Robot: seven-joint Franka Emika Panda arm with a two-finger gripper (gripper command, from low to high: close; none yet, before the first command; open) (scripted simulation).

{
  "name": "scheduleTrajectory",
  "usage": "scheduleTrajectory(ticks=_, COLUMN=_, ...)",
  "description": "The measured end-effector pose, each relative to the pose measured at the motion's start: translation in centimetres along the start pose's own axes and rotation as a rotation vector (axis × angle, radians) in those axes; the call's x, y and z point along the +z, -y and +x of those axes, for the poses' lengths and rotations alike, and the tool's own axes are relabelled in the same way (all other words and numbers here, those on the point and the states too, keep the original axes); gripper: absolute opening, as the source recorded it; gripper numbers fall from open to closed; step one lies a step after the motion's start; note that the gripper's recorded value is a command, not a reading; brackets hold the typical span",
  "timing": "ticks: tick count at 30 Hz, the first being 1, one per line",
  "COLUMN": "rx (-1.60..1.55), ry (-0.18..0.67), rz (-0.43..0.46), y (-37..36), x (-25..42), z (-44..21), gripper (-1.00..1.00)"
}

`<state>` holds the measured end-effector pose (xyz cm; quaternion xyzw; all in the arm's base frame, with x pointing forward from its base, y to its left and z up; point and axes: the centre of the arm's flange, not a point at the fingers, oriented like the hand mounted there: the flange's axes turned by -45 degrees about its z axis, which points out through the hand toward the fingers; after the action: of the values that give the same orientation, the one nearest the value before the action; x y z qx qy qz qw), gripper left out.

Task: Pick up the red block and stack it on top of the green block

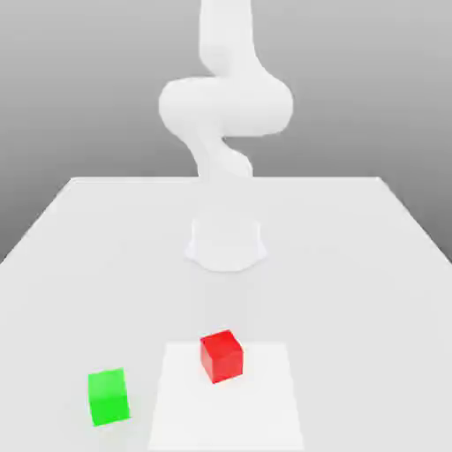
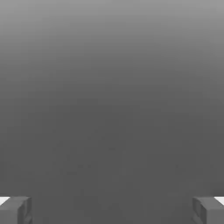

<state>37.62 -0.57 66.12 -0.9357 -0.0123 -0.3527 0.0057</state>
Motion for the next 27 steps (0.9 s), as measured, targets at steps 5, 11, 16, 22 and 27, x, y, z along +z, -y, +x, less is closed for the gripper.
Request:
scheduleTrajectory(ticks=5, rx=-0.086, ry=0.186, rz=0.043, y=-0.6, x=12.3, z=-4.7, gripper=0.0)
scheduleTrajectory(ticks=11, rx=-0.203, ry=0.408, rz=0.088, y=-0.3, x=24.0, z=-14.2, gripper=0.0)
scheduleTrajectory(ticks=16, rx=-0.323, ry=0.617, rz=0.124, y=-0.1, x=31.0, z=-25.6, gripper=0.0)
scheduleTrajectory(ticks=22, rx=-0.382, ry=0.707, rz=0.14, y=-0.2, x=35.5, z=-33.0, gripper=0.0)
scheduleTrajectory(ticks=27, rx=-0.381, ry=0.711, rz=0.14, y=-0.2, x=37.4, z=-35.0, gripper=-1.0)
